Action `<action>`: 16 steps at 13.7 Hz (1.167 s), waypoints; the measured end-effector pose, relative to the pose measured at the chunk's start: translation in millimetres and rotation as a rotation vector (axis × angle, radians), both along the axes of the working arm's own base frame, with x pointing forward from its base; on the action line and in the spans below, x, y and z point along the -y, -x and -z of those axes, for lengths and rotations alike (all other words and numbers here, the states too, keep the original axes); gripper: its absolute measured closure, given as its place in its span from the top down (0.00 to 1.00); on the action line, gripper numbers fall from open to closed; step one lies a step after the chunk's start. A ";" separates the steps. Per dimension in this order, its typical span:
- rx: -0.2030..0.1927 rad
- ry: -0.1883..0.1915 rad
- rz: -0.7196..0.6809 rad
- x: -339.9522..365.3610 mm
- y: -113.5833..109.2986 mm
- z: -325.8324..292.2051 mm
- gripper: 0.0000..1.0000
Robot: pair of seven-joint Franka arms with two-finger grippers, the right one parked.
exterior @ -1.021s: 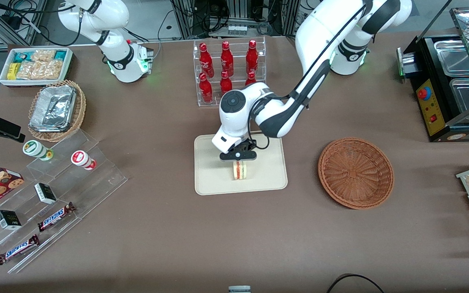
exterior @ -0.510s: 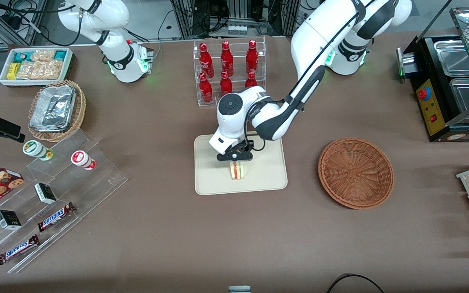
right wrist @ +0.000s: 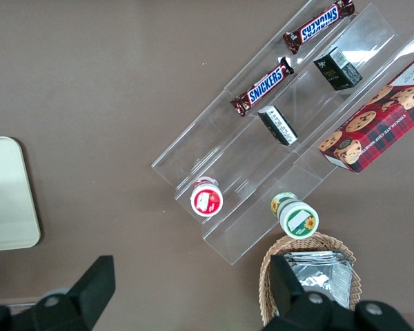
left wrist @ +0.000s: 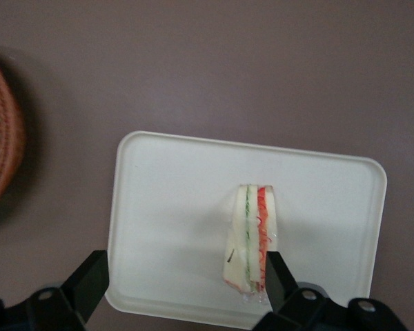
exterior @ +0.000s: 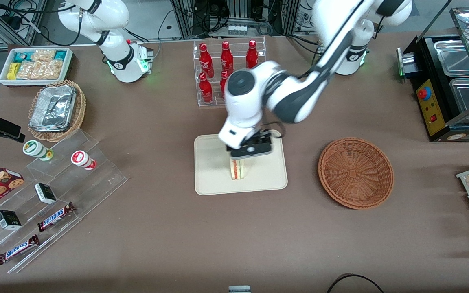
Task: Place sandwich from basket to tray
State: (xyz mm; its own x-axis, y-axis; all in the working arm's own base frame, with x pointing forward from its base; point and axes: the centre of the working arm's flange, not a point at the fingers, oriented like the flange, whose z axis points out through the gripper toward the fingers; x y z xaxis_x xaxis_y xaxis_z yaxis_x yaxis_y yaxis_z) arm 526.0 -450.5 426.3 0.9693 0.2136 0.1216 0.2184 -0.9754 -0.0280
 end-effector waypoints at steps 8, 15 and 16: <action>-0.070 -0.030 -0.050 -158.4 -36.4 -109.7 1.00; -0.162 -0.004 0.146 -326.4 -38.1 -170.2 1.00; -0.171 0.012 0.175 -357.9 -33.1 -178.9 1.00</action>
